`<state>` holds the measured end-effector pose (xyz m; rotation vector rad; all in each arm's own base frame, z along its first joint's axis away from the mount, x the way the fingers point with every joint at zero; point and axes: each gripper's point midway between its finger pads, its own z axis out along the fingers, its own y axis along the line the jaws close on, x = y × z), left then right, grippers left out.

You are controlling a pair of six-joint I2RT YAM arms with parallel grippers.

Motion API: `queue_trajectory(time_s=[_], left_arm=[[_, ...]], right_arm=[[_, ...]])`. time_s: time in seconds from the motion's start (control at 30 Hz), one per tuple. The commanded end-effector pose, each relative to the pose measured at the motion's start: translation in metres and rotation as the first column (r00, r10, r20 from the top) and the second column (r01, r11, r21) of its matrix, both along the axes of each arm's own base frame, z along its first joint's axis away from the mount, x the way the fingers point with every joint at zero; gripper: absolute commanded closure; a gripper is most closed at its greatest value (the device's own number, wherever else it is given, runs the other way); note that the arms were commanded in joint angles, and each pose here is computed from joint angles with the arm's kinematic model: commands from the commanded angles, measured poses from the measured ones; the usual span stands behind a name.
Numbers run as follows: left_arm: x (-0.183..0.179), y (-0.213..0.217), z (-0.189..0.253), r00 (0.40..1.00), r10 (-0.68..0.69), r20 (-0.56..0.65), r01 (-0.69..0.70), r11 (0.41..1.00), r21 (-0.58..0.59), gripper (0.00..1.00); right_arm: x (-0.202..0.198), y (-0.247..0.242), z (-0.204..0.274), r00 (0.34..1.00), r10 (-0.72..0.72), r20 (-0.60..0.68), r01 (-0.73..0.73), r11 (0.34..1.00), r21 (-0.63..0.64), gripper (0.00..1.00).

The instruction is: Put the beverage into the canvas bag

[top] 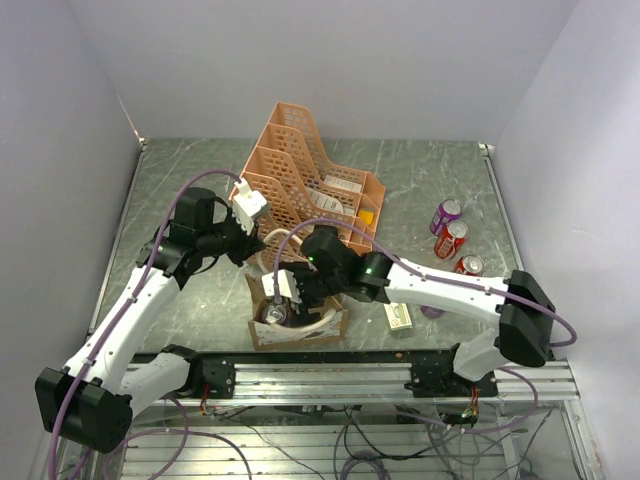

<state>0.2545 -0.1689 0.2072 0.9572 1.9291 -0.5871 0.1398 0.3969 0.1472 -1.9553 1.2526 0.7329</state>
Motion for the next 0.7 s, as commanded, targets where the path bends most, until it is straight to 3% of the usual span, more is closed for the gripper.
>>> queue_trajectory(time_s=[0.0,0.43,0.67], left_arm=[[0.001,-0.003,0.004,0.999,-0.031,0.026,0.031,1.000,-0.006,0.93],[0.006,-0.002,0.004,0.996,-0.073,0.053,0.071,0.997,0.041,0.93],[0.002,-0.004,0.002,0.995,-0.077,0.059,0.076,0.997,0.014,0.93]], right_arm=[[0.006,-0.006,0.031,0.998,-0.025,0.065,0.019,0.996,0.088,0.18],[0.042,-0.041,0.084,0.985,-0.161,0.056,0.145,0.964,0.223,0.18],[0.084,-0.092,0.124,0.950,-0.312,-0.024,0.303,0.898,0.319,0.18]])
